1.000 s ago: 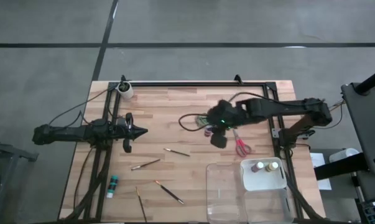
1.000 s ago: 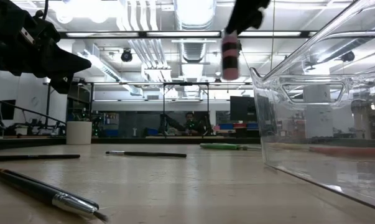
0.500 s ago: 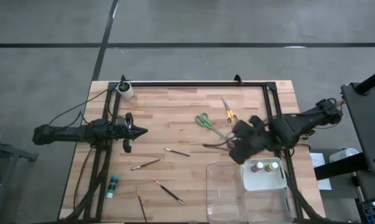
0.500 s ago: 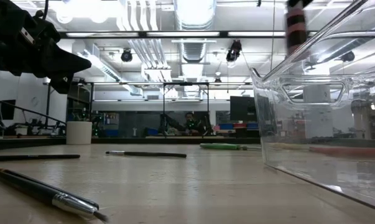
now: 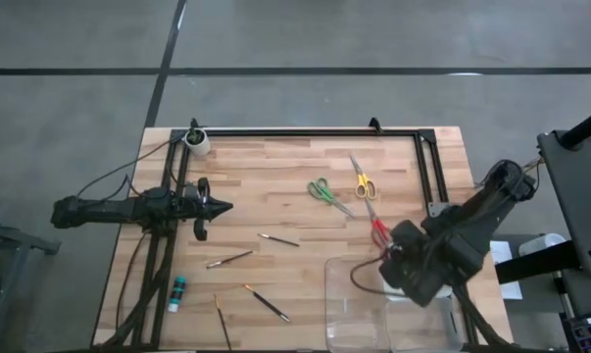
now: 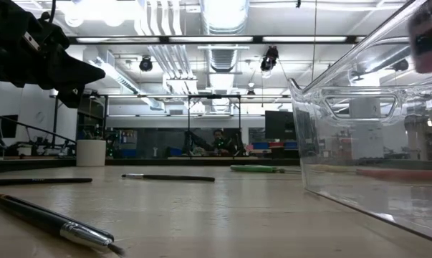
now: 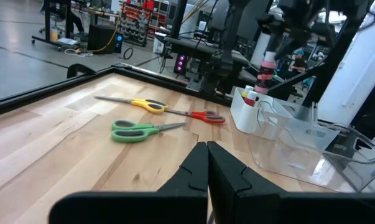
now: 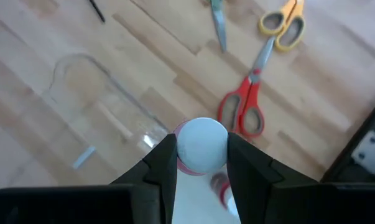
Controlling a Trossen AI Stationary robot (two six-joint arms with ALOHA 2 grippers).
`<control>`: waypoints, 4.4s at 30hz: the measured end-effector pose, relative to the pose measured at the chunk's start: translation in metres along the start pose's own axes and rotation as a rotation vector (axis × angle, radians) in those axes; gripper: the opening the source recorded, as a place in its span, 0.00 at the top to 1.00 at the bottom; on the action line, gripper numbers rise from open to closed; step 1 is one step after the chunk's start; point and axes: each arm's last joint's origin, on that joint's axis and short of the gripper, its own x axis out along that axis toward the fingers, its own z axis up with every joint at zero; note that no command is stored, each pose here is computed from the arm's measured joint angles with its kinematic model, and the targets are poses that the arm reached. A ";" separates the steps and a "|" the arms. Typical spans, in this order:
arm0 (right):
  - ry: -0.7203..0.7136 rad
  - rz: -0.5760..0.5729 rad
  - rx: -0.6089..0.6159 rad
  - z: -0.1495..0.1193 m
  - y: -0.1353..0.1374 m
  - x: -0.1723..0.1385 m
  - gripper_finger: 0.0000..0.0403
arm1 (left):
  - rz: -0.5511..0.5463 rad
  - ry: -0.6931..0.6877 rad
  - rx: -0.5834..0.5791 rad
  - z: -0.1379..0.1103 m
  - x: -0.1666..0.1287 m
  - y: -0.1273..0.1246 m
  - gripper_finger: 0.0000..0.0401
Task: Pick & Place Paint Supplies
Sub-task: Put the pink paint bottle into the white bin, then put the blue paint bottle into the white bin
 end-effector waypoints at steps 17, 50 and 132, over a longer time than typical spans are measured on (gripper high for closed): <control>-0.010 -0.137 0.012 -0.063 0.004 0.029 0.74 | 0.000 0.000 0.000 0.000 0.000 0.000 1.00; -0.043 -0.159 0.005 -0.097 0.022 0.085 0.74 | 0.000 0.000 0.000 0.000 0.000 0.000 1.00; -0.244 -0.035 -0.558 0.065 0.020 0.041 0.50 | 0.000 0.000 0.000 0.000 0.000 0.000 1.00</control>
